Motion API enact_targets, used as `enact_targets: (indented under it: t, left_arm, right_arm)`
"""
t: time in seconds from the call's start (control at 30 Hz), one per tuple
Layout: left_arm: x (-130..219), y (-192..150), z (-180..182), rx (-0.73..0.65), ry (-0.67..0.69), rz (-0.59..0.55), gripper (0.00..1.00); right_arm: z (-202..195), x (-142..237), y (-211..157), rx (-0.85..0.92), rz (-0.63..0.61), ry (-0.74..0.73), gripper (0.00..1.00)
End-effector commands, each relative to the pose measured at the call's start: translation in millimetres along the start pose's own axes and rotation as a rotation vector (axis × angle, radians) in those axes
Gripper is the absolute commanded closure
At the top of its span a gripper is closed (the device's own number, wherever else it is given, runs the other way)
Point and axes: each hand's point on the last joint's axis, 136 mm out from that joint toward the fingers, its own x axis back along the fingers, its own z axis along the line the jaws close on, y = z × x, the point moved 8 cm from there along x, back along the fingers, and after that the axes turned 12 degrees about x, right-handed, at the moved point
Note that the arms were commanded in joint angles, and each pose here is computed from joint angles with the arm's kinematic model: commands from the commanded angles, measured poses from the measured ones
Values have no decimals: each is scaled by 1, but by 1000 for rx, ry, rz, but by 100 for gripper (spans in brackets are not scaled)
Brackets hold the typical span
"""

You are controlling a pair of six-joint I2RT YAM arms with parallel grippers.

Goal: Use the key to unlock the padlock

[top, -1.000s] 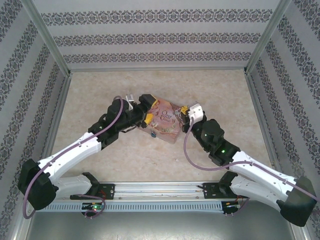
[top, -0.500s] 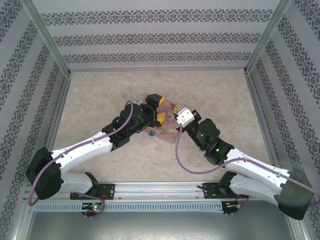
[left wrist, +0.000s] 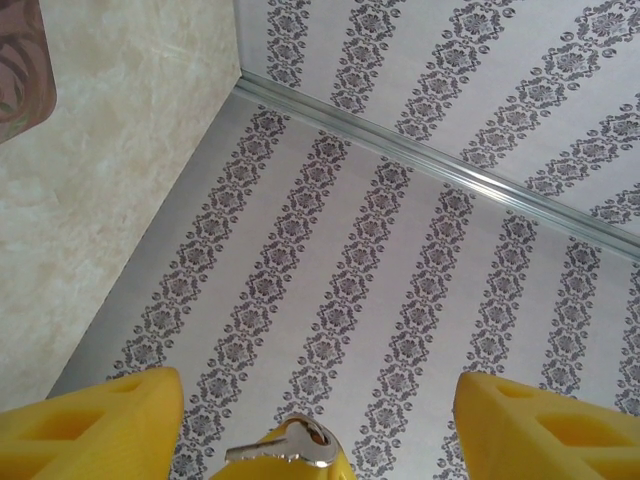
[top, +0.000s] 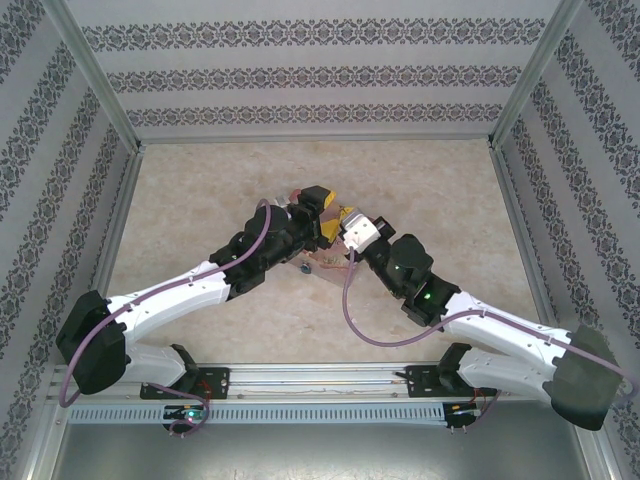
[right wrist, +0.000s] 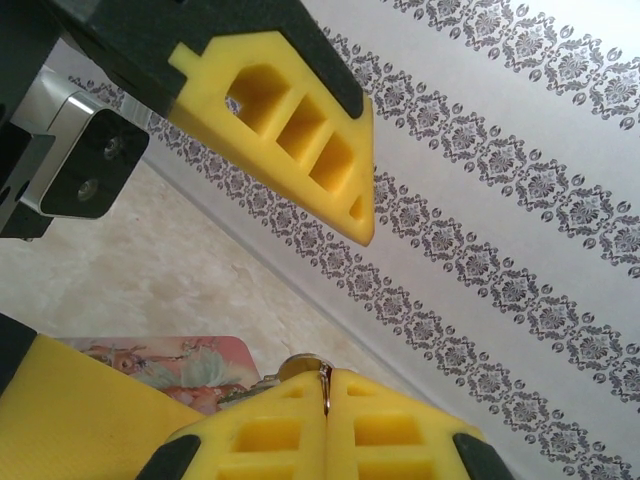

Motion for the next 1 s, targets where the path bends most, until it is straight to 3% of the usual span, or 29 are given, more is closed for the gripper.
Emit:
enact_targets:
  t: [0.0,0.97]
  left_arm:
    - [-2,-13,-11,71,-60,45,32]
    - [4,-9,-7,80,-63,22,78]
  right_arm:
    - [-8,0,19,-11,-69,-26,100]
    - [3,14,18,2,-90,25,100]
